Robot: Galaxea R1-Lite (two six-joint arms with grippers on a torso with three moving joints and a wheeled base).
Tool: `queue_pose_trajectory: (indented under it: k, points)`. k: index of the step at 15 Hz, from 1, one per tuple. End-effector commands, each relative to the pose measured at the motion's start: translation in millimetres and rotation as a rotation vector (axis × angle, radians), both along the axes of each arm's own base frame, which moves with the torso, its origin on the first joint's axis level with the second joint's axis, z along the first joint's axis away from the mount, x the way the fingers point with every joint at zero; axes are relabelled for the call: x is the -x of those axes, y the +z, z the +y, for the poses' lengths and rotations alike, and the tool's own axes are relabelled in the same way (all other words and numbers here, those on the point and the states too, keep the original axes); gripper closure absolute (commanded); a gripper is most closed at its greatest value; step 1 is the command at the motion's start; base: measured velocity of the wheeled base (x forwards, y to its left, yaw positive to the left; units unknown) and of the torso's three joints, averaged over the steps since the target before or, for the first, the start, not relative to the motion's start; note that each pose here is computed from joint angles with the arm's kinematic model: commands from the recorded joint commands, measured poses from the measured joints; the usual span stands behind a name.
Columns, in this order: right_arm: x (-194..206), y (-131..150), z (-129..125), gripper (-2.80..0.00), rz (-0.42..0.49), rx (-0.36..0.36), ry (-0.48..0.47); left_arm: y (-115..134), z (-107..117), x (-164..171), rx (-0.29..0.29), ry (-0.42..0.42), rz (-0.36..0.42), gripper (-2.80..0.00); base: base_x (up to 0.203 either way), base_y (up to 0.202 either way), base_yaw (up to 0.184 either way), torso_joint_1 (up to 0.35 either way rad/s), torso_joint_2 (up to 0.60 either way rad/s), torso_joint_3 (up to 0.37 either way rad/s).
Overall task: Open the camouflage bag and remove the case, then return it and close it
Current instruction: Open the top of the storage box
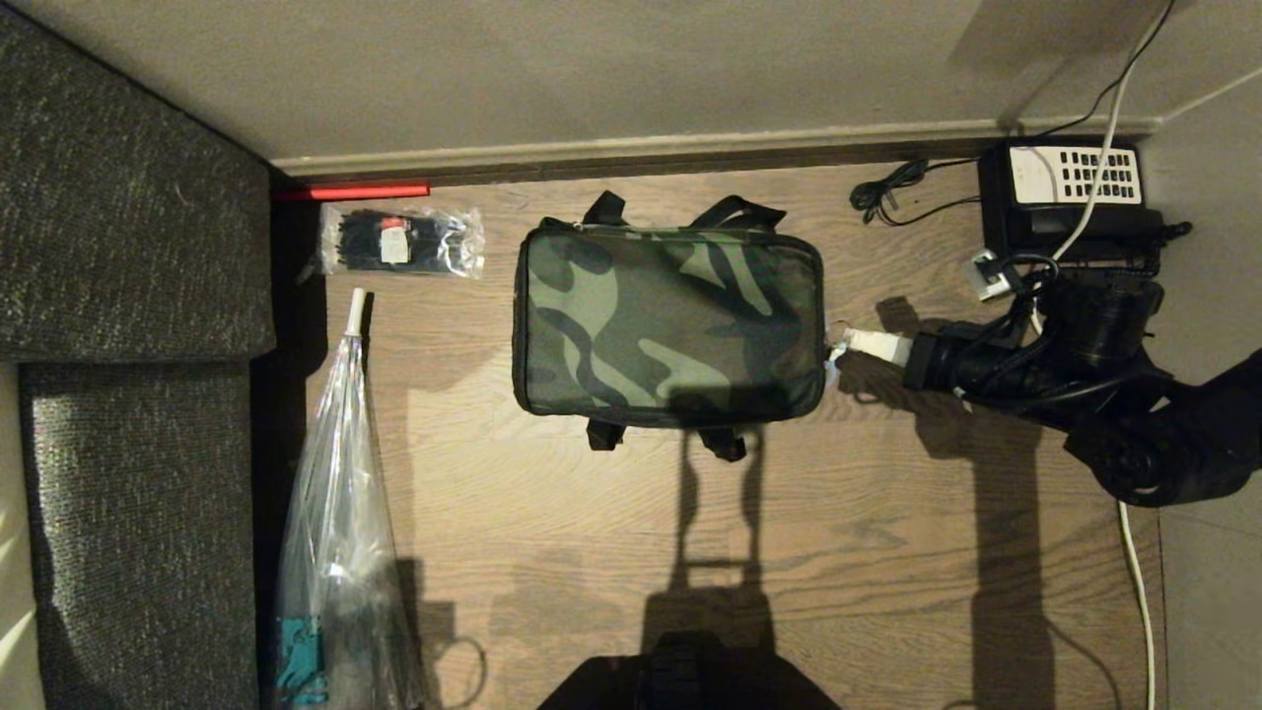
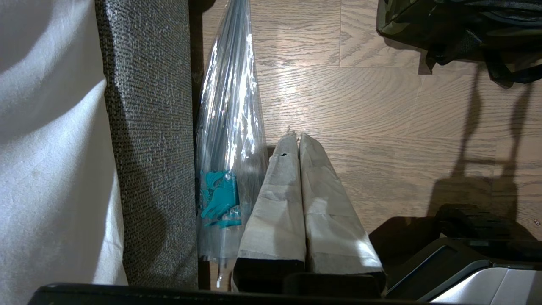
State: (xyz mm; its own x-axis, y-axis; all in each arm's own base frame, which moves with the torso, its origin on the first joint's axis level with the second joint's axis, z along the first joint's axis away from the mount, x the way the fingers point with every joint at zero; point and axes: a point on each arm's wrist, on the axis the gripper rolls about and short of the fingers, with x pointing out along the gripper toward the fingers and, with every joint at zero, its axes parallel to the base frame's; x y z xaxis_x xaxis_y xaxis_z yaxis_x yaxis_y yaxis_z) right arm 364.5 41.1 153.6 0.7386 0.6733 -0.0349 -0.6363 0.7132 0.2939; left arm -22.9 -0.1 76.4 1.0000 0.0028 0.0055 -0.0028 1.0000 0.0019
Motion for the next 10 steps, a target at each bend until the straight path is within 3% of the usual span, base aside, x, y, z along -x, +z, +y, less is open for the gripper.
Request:
queue_pose_trajectory:
  k: [1, 10]
  points:
    - [-3, 5, 0, 0.0, -0.023, -0.003, 0.004, 0, 0, 0, -0.001, 0.0, -0.002, 0.0, 0.0, 0.0, 0.0, 0.0, 0.0, 0.0]
    - [-23, 21, 1, 0.0, -0.029, -0.05, -0.005, 0, 0, 0, 0.0, 0.0, -0.002, 0.0, 0.0, 0.0, 0.0, 0.0, 0.0, 0.0]
